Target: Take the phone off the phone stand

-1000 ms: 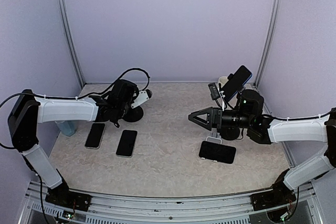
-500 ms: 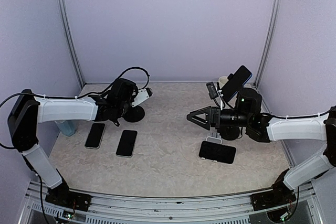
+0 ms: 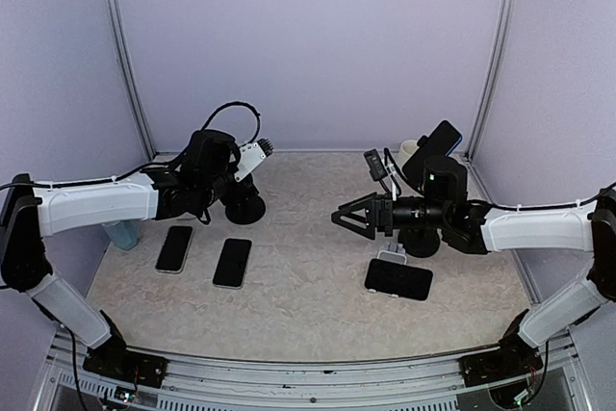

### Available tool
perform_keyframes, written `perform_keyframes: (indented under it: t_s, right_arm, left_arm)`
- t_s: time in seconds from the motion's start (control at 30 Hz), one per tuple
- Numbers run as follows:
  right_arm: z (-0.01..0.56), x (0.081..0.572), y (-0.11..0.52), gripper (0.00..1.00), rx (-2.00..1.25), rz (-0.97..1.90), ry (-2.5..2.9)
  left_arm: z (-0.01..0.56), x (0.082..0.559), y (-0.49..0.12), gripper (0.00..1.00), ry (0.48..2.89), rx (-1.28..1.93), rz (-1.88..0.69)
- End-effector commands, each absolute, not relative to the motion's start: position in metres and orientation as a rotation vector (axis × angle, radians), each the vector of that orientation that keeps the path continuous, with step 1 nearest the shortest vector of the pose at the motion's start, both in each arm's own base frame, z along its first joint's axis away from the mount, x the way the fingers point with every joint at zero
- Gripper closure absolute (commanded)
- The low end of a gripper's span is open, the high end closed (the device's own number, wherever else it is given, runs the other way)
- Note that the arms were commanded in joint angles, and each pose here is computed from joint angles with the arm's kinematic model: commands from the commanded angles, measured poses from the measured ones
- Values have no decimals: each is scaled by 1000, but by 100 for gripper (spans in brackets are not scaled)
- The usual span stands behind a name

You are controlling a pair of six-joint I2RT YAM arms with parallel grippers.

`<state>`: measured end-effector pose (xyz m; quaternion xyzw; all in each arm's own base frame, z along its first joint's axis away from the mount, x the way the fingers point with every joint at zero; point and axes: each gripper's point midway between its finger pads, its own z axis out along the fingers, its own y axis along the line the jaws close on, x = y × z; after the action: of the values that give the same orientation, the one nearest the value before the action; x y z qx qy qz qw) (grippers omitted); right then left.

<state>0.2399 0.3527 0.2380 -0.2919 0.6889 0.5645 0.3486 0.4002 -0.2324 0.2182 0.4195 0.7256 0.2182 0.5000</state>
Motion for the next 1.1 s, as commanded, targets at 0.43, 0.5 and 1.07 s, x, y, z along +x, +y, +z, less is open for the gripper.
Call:
perform_keyframes:
  t_s: [0.43, 0.5, 1.07]
  right_arm:
    - [194, 202, 358, 6, -952, 1290, 1919]
    - [183, 197, 348, 6, -961, 1254, 1962]
    - [127, 200, 242, 4, -764, 712, 2408]
  left_arm:
    - [322, 311, -260, 1, 1626, 764, -5]
    - [319, 297, -268, 1, 1598, 796, -54]
    - [239, 226, -349, 1, 1570, 1122, -274]
